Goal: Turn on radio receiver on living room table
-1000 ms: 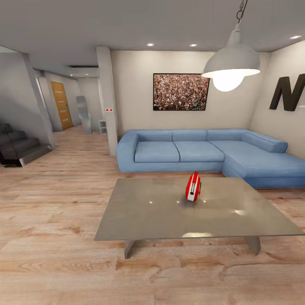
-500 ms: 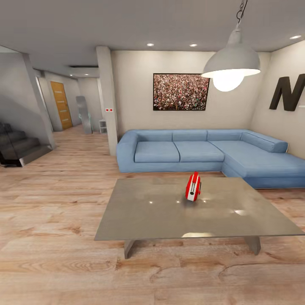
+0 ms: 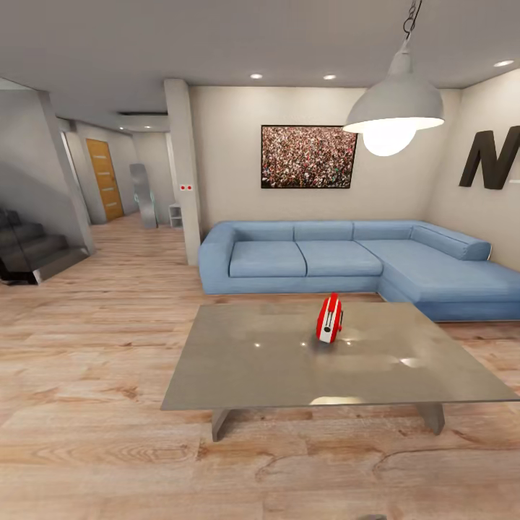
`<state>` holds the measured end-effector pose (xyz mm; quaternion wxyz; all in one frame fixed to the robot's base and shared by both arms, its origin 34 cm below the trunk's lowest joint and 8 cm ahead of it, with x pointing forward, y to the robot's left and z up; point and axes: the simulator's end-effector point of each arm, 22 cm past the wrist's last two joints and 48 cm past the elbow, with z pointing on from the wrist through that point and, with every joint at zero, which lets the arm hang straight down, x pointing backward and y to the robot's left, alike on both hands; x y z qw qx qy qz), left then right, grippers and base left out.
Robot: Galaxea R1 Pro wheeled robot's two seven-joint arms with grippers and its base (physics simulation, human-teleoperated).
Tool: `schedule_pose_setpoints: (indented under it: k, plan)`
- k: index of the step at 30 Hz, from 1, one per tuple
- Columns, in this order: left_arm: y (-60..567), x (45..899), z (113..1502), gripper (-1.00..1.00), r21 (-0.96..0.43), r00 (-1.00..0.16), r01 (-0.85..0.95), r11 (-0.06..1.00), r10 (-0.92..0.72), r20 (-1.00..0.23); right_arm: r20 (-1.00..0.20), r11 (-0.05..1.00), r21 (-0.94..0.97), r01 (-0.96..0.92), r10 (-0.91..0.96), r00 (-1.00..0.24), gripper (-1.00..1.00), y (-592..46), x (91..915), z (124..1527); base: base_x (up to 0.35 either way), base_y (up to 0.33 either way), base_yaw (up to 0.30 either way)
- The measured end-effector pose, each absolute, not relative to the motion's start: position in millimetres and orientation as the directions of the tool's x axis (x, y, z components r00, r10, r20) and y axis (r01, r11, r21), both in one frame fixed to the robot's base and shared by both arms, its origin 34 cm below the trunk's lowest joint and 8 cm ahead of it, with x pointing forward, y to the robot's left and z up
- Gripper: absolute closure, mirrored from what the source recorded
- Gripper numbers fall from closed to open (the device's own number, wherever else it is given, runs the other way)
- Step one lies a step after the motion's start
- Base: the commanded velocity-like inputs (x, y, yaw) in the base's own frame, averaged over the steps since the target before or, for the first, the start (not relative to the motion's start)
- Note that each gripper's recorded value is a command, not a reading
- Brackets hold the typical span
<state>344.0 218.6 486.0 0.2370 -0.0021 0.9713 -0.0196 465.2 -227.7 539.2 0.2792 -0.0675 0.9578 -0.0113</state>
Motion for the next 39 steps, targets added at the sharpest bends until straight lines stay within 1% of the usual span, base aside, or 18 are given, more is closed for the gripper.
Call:
schedule_pose_setpoints:
  k: [1, 4, 7, 9, 11, 16, 21, 27, 39]
  plan:
    - [219.3, 352.6, 489.9, -1.0, -0.038, -0.887, 0.005, 0.999, -0.013, -0.462, -0.578, 0.991, -0.07, -0.118, -0.136, -0.805, -1.0, -229.2, 499.8, 564.2, 0.0, 0.0, 0.0]
    - [220.2, 366.4, 495.0, -1.0, -0.037, -0.906, 0.003, 0.999, -0.012, -0.423, -0.598, 0.99, -0.058, -0.129, -0.138, -0.789, -1.0, -225.3, 546.8, 595.5, 0.0, 0.0, 0.0]
    - [221.3, 376.7, 498.4, -1.0, -0.034, -0.912, 0.005, 0.999, -0.01, -0.41, -0.573, 0.99, -0.042, -0.136, -0.136, -0.808, -1.0, -222.8, 579.3, 617.3, 0.0, 0.0, 0.0]
    - [228.3, 389.6, 502.7, -1.0, -0.023, -0.91, 0.005, 1.0, -0.005, -0.415, -0.526, 0.991, -0.026, -0.131, -0.125, -0.841, -1.0, -222.1, 615.1, 647.5, 0.0, 0.0, 0.0]
    - [233.6, 397.1, 505.2, -1.0, -0.017, -0.906, 0.005, 1.0, -0.002, -0.424, -0.501, 0.989, 0.016, -0.147, -0.119, -0.857, -1.0, -213.2, 631.3, 665.7, 0.0, 0.0, 0.0]
    - [236.2, 400.3, 506.1, -1.0, -0.014, -0.903, 0.005, 1.0, -0.001, -0.429, -0.498, 0.985, 0.049, -0.166, -0.12, -0.859, -1.0, -205.3, 641.9, 678.5, 0.0, 0.0, 0.0]
    - [259.9, 408.1, 509.6, -1.0, 0.022, -0.898, 0.003, 1.0, 0.012, -0.441, -0.503, 0.987, 0.035, -0.157, -0.119, -0.856, -1.0, -216.5, 645.5, 681.9, 0.0, 0.0, 0.0]
    - [299.3, 469.0, 544.0, -1.0, 0.096, -0.842, -0.023, 0.995, 0.032, -0.538, -0.505, 0.987, 0.03, -0.156, -0.119, -0.855, -1.0, -219.9, 646.5, 683.1, 0.0, 0.0, 0.0]
    - [299.2, 481.6, 550.8, -1.0, 0.097, -0.83, -0.035, 0.995, 0.025, -0.557, -0.514, 0.988, 0.027, -0.155, -0.119, -0.849, -1.0, -221.4, 648.7, 684.7, 0.0, 0.0, 0.0]
